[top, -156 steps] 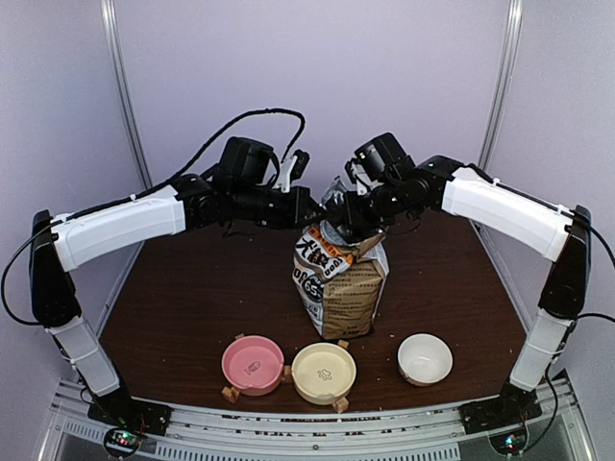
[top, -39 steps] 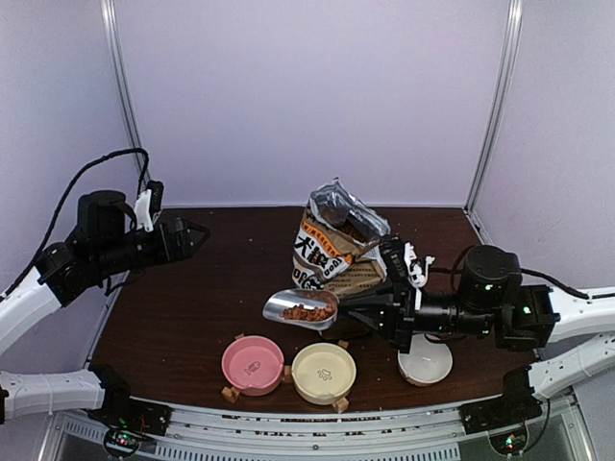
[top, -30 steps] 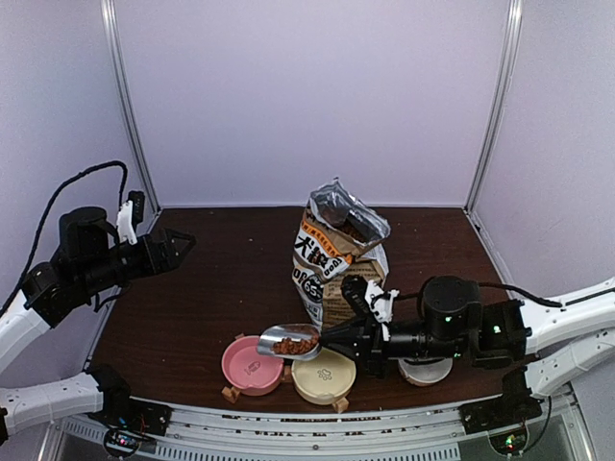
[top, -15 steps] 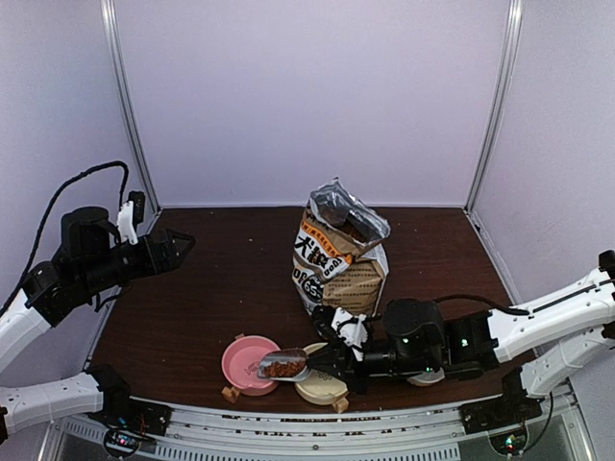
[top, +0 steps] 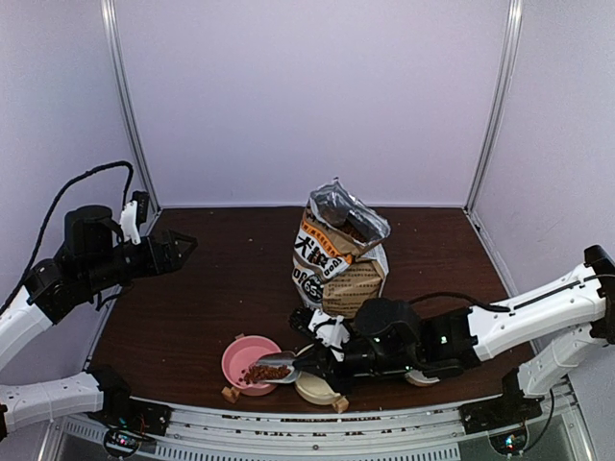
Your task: Serve the pet food
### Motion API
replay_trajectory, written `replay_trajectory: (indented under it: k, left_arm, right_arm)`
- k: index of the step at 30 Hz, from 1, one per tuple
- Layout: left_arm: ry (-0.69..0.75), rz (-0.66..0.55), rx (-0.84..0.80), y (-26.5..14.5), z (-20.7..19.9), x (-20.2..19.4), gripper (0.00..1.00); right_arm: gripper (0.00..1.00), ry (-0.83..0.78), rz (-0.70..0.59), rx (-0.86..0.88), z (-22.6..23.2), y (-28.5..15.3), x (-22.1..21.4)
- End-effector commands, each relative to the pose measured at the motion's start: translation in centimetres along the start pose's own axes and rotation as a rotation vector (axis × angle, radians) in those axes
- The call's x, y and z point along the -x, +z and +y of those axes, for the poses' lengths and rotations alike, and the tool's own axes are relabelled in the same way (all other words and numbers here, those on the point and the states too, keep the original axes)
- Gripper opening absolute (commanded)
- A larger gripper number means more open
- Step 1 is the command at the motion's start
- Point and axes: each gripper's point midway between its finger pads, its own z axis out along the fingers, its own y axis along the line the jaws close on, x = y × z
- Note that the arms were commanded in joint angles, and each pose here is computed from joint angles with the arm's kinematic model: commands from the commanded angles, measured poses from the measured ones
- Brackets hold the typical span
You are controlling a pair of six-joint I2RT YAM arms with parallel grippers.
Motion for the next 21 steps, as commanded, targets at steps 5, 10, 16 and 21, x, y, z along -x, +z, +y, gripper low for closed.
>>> replay_trajectory:
  k: [5, 10, 16, 21]
  left_arm:
    - [0.021, -0.046, -0.021, -0.9, -0.8, 1.8, 0.98]
    - [0.025, -0.044, -0.021, -0.9, -0.8, 1.8, 0.98]
    - [0.032, -0.034, -0.024, -0.8, -0.9, 1.6, 0.98]
    - [0.036, -0.031, -0.035, -0.8, -1.1, 1.6, 0.98]
  right_arm:
    - [0.00, -0.015, 0.013, -0.033, -0.2, 0.5, 1.1]
    - [0.00, -0.014, 0.030, -0.058, -0.5, 0.5, 1.2]
    - [0.00, -0.040, 0.061, -0.088, -0.9, 0.4, 1.5]
    - [0.00, -0.096, 0.116, -0.115, -1.3, 0.2, 1.6]
